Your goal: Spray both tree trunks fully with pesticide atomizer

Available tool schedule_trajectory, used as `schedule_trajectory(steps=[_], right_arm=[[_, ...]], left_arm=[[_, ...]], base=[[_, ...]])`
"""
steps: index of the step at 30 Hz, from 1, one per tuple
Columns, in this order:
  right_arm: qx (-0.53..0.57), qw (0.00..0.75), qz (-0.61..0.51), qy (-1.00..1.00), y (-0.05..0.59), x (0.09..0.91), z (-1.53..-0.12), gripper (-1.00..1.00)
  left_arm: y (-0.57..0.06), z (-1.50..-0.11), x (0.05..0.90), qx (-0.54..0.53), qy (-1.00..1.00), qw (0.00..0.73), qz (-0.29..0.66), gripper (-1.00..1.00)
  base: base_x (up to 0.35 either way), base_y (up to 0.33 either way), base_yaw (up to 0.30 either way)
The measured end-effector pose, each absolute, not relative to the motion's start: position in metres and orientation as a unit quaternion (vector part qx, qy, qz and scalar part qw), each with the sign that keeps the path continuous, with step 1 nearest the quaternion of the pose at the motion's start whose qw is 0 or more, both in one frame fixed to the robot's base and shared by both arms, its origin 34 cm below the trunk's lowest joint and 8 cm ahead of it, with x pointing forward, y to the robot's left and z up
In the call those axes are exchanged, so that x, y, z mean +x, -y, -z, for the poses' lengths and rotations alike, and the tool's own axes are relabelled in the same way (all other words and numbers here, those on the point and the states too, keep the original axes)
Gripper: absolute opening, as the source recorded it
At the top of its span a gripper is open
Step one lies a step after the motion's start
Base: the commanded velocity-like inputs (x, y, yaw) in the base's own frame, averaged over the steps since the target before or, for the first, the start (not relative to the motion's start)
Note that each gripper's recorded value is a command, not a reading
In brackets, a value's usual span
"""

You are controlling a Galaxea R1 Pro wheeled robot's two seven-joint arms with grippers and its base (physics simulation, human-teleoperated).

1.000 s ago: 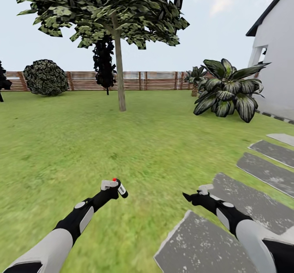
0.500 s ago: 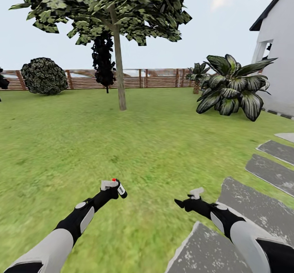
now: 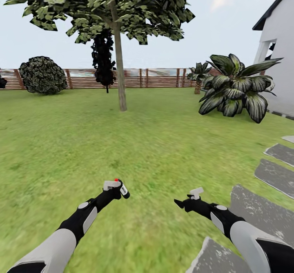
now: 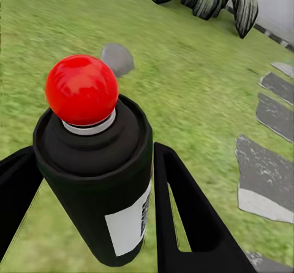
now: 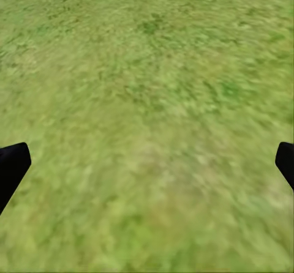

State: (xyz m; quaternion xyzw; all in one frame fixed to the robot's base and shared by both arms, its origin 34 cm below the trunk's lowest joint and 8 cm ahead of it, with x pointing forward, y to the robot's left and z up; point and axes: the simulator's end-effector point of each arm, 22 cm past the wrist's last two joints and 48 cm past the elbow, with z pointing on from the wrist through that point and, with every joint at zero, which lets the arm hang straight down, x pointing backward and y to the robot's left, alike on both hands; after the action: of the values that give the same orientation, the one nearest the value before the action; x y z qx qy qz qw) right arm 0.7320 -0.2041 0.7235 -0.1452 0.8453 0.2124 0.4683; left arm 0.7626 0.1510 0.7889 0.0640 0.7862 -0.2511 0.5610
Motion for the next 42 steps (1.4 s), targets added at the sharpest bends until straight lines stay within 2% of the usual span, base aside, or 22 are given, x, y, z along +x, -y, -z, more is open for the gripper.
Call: schedule_trajectory(steps=[42], right_arm=[[-0.144, 0.468, -0.21, -0.846, 0.205, 0.732, -0.723, 1.0]], left_arm=[[-0.163, -0.764, 0.759, 0.041, -0.808, 0.543, 0.223, -1.0]], base=[[0.35, 0.111, 0.0]])
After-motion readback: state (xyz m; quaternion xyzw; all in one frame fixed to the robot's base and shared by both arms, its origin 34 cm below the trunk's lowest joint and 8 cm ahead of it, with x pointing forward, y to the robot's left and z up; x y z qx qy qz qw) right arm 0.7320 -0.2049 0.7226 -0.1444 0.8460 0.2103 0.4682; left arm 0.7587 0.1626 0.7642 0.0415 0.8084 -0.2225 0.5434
